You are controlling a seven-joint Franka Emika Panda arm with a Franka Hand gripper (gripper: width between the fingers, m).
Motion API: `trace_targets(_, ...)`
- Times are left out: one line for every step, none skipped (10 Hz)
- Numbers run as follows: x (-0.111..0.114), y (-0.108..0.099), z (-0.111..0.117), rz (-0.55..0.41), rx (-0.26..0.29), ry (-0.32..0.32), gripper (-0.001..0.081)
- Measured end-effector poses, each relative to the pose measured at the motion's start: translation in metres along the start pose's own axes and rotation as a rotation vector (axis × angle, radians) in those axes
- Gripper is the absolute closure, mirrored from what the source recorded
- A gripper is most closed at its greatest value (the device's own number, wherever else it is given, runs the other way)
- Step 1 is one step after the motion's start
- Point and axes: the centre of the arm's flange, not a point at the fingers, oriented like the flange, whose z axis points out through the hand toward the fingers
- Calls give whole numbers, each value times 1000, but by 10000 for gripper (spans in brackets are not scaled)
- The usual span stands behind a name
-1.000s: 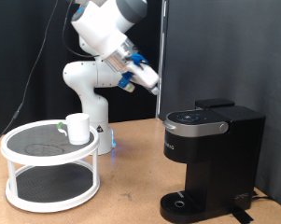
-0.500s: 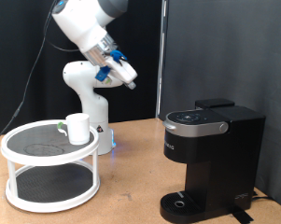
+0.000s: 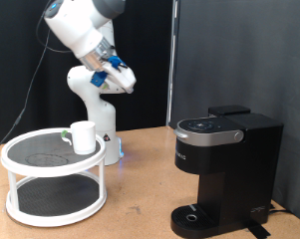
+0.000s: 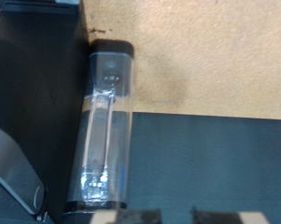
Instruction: Make a cup of coffee with the keurig machine
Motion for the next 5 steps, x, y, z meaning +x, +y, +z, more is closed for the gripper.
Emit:
trace_targets(13,-1,-10,-5,13,-10,806)
trace_targets(25,-2,-19,-9,30,-18,806)
trace_targets(39,-2,-28,-13,29,-11,806)
trace_targets(53,0,-35,-19,14,0,806)
trace_targets(67,1,-43,-28,3,5,806)
